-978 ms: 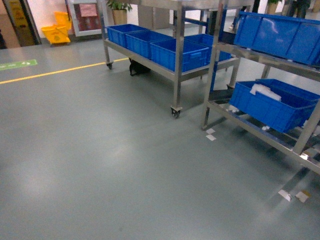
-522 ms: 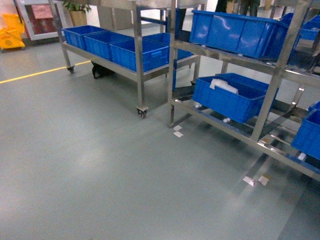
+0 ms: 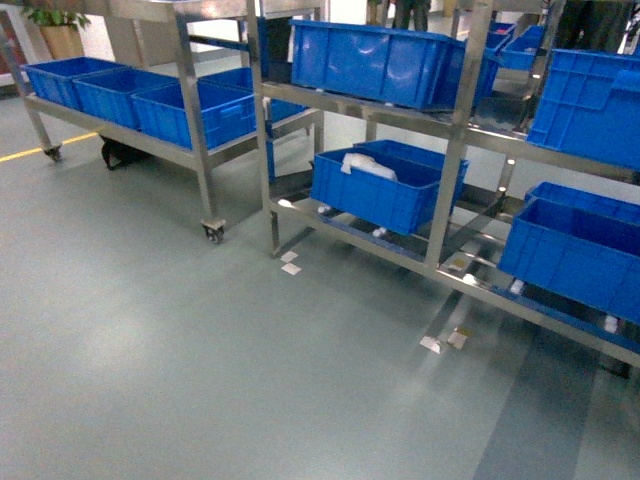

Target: Pick red block from blue box to shelf

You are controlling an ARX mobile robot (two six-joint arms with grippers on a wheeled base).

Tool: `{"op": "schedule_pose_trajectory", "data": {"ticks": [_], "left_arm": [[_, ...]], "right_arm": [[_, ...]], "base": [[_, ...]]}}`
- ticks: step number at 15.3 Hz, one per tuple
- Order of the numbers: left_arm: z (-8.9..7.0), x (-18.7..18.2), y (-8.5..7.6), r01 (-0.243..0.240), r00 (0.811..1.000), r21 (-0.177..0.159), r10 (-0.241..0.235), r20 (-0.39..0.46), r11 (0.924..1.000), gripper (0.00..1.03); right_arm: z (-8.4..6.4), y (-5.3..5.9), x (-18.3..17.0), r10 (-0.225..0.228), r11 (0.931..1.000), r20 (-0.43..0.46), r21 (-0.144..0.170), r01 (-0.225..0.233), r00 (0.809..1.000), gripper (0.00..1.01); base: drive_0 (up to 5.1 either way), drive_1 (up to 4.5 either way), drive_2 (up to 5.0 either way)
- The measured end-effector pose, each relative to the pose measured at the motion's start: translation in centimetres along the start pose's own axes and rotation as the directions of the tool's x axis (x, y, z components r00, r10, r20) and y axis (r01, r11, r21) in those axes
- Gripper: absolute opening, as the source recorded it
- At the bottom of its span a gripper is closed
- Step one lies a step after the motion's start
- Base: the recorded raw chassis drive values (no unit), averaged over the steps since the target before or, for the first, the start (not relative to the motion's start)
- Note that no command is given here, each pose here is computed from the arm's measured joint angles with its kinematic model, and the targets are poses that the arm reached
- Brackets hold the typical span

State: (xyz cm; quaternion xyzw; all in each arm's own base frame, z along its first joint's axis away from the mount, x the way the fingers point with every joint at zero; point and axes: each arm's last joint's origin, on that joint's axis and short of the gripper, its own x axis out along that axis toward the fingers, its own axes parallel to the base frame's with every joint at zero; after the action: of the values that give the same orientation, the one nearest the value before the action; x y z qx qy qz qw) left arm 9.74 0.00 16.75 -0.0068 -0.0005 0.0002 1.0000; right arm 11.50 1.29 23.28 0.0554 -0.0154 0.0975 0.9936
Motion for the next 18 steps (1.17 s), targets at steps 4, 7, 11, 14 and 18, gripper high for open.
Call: {"op": "schedule_pose_trajectory", "data": {"ticks": [4, 7, 11, 14, 18], "left_arm": [[0.00, 0.00, 0.00, 0.000, 1.000, 0.000, 0.000, 0.000, 1.0000, 0.98], [-0.01, 0.00, 0.00, 0.000, 1.000, 0.000, 0.000, -0.001, 1.0000, 0.98], [-0.01, 0.00, 0.00, 0.000, 1.000, 0.000, 0.000, -0.001, 1.0000, 0.98], [0.00, 0.00, 0.00, 0.000, 1.000, 0.000, 0.000, 0.000, 1.0000, 0.98], [-0.01, 0.00, 0.00, 0.000, 1.000, 0.000, 0.000, -0.001, 1.0000, 0.98]], "right_arm": [[0.00, 0.00, 0.00, 0.000, 1.0000, 0.000, 0.000, 0.000, 1.000, 0.26], [0.00, 0.00, 0.00, 0.000, 1.0000, 0.000, 0.000, 0.000, 1.000, 0.26], [0.00, 0.00, 0.00, 0.000, 1.0000, 0.000, 0.000, 0.000, 1.000, 0.26], [0.00, 0.00, 0.00, 0.000, 1.0000, 0.000, 0.000, 0.000, 1.000, 0.26], [0.00, 0.00, 0.00, 0.000, 1.0000, 0.000, 0.000, 0.000, 1.000, 0.26]], "base": [[-1.5, -1.48, -1.5], [-1.4, -1.36, -1.4], [-1.4, -1.36, -1.4], [-1.4, -1.36, -1.4], [-1.4, -1.36, -1.4]]}}
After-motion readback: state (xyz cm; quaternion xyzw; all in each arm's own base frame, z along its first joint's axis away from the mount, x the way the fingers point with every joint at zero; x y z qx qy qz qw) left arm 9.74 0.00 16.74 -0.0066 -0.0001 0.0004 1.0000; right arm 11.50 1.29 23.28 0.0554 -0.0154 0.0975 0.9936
